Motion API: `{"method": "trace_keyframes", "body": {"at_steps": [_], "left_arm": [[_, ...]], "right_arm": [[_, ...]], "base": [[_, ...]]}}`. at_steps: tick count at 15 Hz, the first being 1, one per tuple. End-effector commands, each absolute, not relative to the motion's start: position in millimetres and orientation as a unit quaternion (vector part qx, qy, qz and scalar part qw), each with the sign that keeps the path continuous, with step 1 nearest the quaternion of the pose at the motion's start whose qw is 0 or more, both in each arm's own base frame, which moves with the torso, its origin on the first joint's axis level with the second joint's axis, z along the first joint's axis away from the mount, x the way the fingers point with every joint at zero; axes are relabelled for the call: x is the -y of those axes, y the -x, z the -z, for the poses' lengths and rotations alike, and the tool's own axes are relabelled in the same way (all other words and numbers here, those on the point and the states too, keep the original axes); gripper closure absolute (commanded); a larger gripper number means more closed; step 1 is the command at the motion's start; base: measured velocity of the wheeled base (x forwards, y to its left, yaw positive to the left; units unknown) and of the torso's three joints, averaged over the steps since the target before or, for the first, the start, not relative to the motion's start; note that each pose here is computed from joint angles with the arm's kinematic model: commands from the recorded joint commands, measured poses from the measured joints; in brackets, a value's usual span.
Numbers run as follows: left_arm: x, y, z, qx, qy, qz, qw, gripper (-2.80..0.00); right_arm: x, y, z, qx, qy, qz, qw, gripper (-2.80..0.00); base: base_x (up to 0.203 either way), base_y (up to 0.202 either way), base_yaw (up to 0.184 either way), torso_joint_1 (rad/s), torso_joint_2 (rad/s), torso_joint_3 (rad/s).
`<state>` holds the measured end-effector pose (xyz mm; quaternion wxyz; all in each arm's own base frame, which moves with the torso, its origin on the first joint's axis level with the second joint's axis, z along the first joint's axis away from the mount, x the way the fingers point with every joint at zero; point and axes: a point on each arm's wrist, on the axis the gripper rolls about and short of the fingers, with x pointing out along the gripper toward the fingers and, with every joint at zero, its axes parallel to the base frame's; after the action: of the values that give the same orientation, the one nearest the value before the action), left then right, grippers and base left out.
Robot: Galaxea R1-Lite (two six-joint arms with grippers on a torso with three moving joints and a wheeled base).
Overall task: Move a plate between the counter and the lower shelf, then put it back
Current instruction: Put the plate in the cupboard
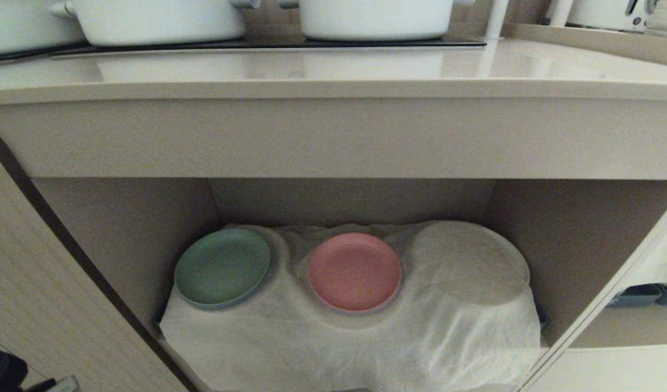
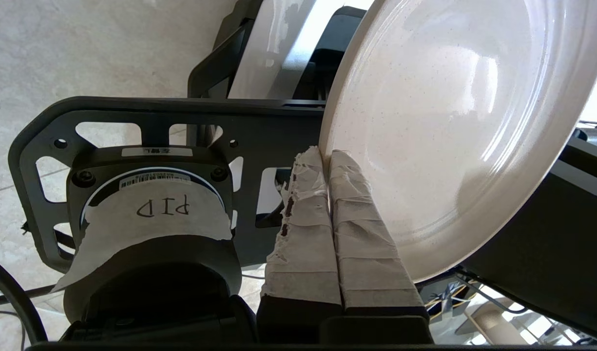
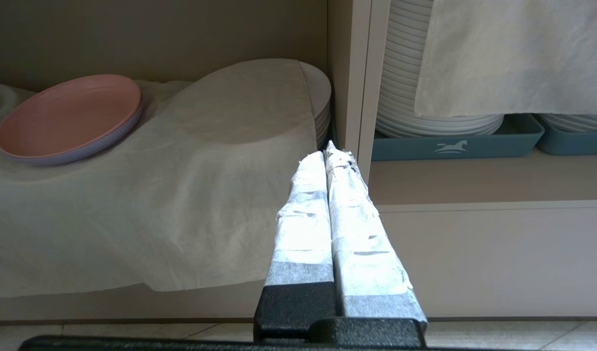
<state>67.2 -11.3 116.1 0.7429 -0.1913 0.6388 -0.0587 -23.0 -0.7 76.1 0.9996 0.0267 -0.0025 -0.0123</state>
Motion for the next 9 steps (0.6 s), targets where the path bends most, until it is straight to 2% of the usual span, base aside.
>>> {"method": "trace_keyframes", "body": {"at_steps": [1,9], "left_arm": [[11.2,-66.2,-116.3,-0.639,0.193,0.059,0.743,0.00],[11.1,-64.4,-117.8,-0.632,0.193,0.061,0.749,0.00]], "right_arm": [[0.7,22.9,-76.1,0.002,-0.027,0.012,1.000,0.00],[0.7,22.9,-76.1,0.002,-0.027,0.012,1.000,0.00]], "base": [[0.000,0.000,0.000,0.000,0.00,0.000],[0.000,0.000,0.000,0.000,0.00,0.000]]}}
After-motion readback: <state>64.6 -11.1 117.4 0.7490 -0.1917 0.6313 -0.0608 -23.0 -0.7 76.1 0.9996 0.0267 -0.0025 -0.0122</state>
